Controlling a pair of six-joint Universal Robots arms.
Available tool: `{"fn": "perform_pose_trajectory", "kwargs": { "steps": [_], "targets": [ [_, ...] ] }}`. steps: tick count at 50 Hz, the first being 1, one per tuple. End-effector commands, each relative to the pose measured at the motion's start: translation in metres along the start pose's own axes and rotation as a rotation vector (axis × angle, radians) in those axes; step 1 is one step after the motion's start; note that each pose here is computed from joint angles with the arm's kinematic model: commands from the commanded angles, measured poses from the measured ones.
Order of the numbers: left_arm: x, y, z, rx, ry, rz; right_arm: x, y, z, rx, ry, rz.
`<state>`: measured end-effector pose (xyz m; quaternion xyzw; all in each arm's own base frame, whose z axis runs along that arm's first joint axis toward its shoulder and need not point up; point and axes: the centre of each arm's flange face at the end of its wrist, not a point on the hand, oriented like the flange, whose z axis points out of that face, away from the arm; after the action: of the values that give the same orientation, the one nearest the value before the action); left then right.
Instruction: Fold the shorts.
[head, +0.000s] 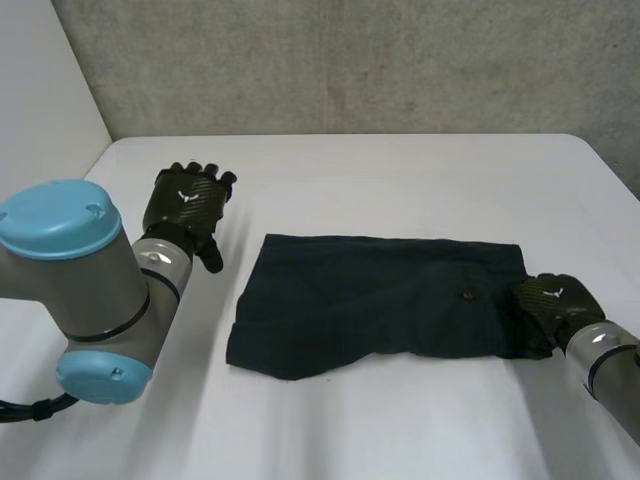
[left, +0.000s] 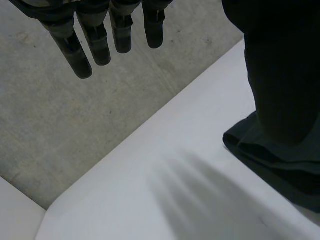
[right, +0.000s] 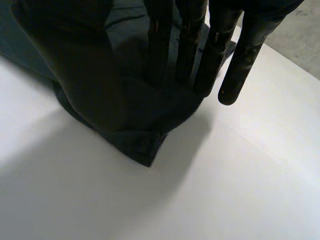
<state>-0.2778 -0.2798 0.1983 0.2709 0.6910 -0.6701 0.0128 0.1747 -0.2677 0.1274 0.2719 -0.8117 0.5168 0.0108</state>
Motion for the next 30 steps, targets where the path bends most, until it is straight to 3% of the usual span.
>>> {"fn": "perform_pose_trajectory", "kwargs": {
  "steps": [1,24,30],
  "targets": [
    [0.002,0.004,-0.002,-0.011,0.009,0.002,0.002,0.0,0.002,0.017,-0.024,0.017],
    [0.001,0.0,-0.008,-0.003,0.009,0.002,0.036,0.007,0.014,-0.022,0.044,0.013],
    [-0.002,-0.003,-0.013,0.003,0.003,0.001,0.049,-0.009,0.012,-0.005,0.079,-0.056]
  ]
}}
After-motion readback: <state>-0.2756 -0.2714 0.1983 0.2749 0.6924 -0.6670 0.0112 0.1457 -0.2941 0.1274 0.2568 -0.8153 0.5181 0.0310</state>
